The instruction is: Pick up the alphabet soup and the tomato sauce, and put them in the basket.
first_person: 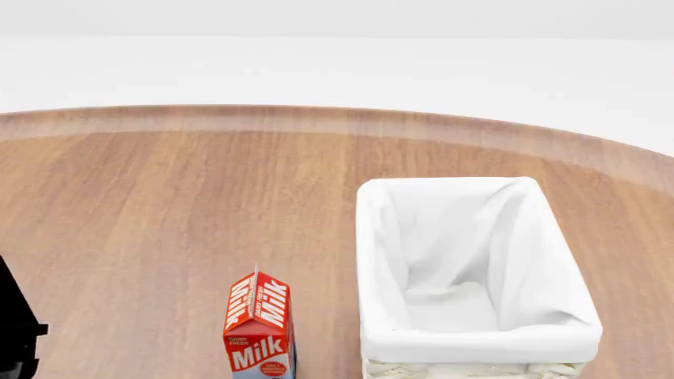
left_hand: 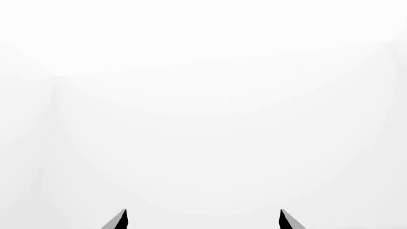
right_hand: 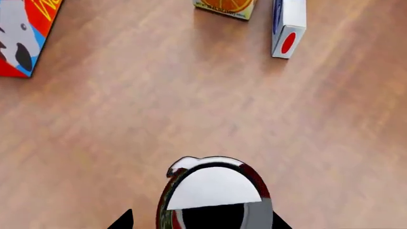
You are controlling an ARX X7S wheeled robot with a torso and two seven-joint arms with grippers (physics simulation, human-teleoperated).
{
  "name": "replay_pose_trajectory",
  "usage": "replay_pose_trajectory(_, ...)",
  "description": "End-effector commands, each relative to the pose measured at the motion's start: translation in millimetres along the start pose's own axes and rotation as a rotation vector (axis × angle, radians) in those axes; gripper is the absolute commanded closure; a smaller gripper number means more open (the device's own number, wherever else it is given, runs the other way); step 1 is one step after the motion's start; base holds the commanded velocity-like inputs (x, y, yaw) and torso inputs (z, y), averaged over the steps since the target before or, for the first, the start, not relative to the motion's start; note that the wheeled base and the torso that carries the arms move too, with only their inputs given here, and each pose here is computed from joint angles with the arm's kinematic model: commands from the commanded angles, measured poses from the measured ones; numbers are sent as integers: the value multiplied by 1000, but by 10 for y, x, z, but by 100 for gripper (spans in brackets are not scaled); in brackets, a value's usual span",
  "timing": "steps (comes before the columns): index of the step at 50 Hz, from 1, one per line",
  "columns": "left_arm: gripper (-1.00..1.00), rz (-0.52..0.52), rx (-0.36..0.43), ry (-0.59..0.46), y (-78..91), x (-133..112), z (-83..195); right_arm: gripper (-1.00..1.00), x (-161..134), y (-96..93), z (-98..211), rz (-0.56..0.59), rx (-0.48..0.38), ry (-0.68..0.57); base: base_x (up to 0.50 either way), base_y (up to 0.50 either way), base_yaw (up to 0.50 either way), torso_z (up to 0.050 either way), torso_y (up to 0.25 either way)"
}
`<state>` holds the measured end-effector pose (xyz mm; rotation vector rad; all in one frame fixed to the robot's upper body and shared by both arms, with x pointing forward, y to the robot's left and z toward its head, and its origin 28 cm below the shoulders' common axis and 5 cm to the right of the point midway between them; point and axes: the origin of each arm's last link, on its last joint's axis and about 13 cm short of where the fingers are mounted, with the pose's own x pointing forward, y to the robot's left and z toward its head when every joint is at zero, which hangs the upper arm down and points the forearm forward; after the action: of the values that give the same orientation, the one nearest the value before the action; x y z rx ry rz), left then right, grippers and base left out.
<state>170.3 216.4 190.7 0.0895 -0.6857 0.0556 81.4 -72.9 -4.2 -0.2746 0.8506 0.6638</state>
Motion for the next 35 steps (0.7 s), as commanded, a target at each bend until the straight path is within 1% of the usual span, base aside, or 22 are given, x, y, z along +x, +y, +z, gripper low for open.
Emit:
replay_pose_trajectory(1, -100, -4, 1, 5, -3, -3, -12, -100, 30, -10, -29, -2, 10, -6, 0, 0, 0, 0, 0)
replay_pose_trajectory(2, -100, -3, 1, 5, -3, -2, -11, -100, 25, -8, -25, -2, 7, -9, 0, 0, 0, 0, 0)
replay_pose_trajectory(3, -100, -3, 0, 5, -3, -1, -8, 100, 12, -1, -20, -1, 0, -18, 0, 0, 0, 0, 0)
replay_pose_trajectory(17, -100, -3, 0, 1, 2, 4, 17, 100, -44, -14, 29, -22, -21, -32, 0, 0, 0, 0, 0)
replay_pose_trajectory(21, -100, -3, 1, 4, 2, 4, 8, 100, -125, -53, 121, -45, -26, -70, 0, 0, 0, 0, 0)
replay_pose_trajectory(22, -100, -3, 1, 3, 2, 3, 11, 100, -168, -87, 176, -69, -28, -97, 0, 0, 0, 0, 0)
replay_pose_trajectory(24, -100, -2, 0, 2, 5, 4, 14, 100, -234, -116, 247, -82, -28, -124, 0, 0, 0, 0, 0)
replay_pose_trajectory(29, -100, -2, 1, 2, 1, 6, 16, 100, -438, -187, 453, -135, -58, -205, 0, 0, 0, 0, 0)
replay_pose_trajectory(32, -100, -1, -1, 2, 2, 5, 14, 100, -545, -205, 553, -157, -74, -256, 0, 0, 0, 0, 0)
replay_pose_trajectory(33, -100, -1, -1, 2, 2, 5, 14, 100, -546, -204, 554, -157, -74, -256, 0, 0, 0, 0, 0)
replay_pose_trajectory(34, -100, -2, 0, 2, 0, 4, 11, 100, -625, -213, 629, -177, -88, -286, 0, 0, 0, 0, 0)
replay_pose_trajectory(35, -100, -2, -1, 3, 0, 4, 9, 100, -630, -220, 643, -184, -93, -301, 0, 0, 0, 0, 0)
